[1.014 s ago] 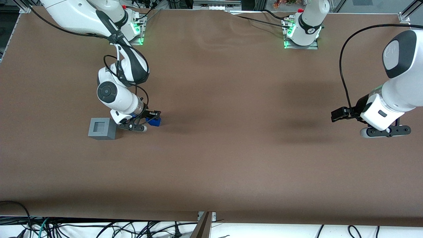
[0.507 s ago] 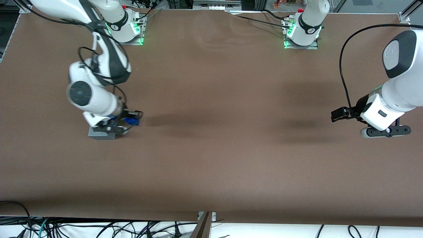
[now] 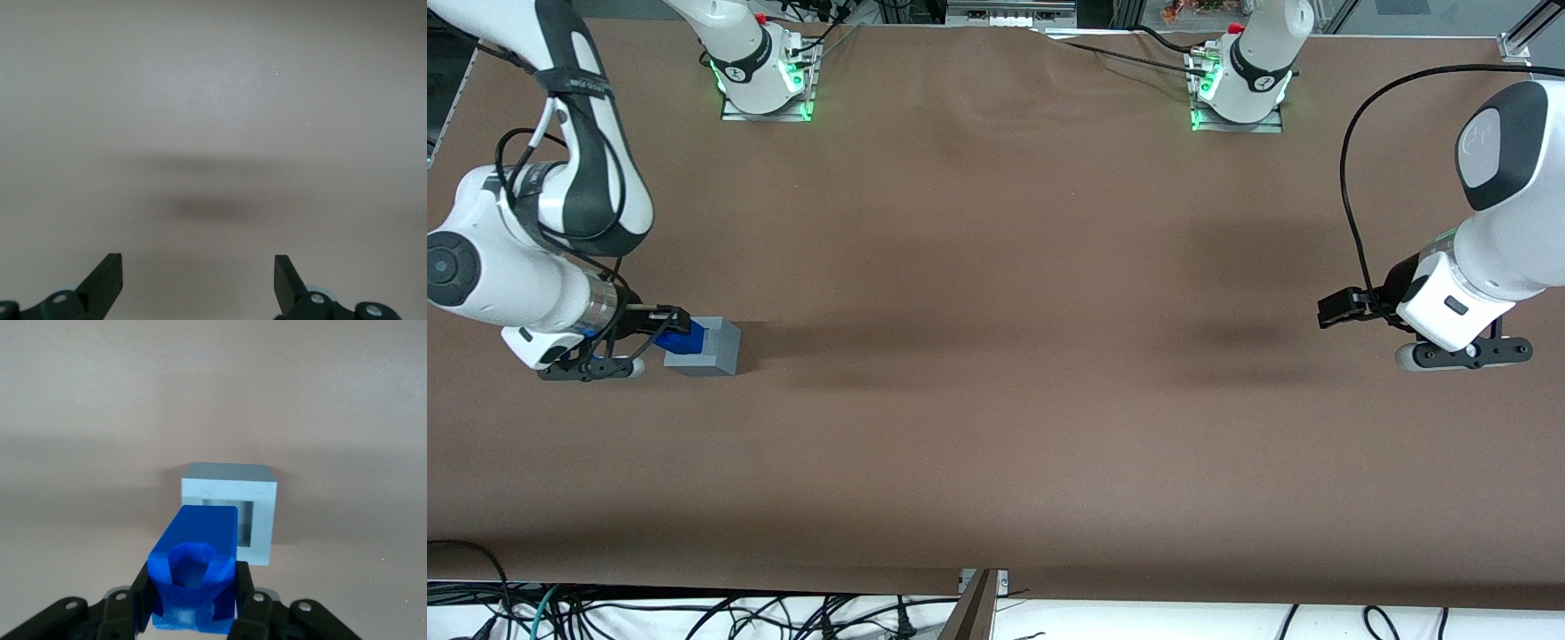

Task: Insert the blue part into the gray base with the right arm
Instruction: 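Carry the blue part over the gray base's square hole, then lower the blue part into the gray base's hole with the right gripper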

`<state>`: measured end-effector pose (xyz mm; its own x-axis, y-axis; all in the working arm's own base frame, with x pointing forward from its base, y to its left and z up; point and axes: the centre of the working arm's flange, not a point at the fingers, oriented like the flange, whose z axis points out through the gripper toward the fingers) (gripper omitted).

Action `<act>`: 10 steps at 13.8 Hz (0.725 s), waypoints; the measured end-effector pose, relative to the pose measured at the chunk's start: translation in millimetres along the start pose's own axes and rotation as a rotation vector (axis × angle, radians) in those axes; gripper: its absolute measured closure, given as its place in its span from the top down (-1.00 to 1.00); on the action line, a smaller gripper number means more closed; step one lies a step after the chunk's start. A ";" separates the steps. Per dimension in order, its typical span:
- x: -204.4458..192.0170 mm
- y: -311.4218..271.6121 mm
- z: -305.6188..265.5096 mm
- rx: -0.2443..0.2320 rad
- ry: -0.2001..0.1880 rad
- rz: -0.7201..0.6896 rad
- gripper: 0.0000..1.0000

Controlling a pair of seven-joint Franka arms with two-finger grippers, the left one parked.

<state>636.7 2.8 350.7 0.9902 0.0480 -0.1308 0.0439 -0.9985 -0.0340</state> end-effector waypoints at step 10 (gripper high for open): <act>2.7 12.5 23.0 0.000 -0.036 0.006 0.00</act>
<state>636.9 -8.9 327.1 0.9850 0.0428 -0.1671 0.0378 -0.9987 -0.0331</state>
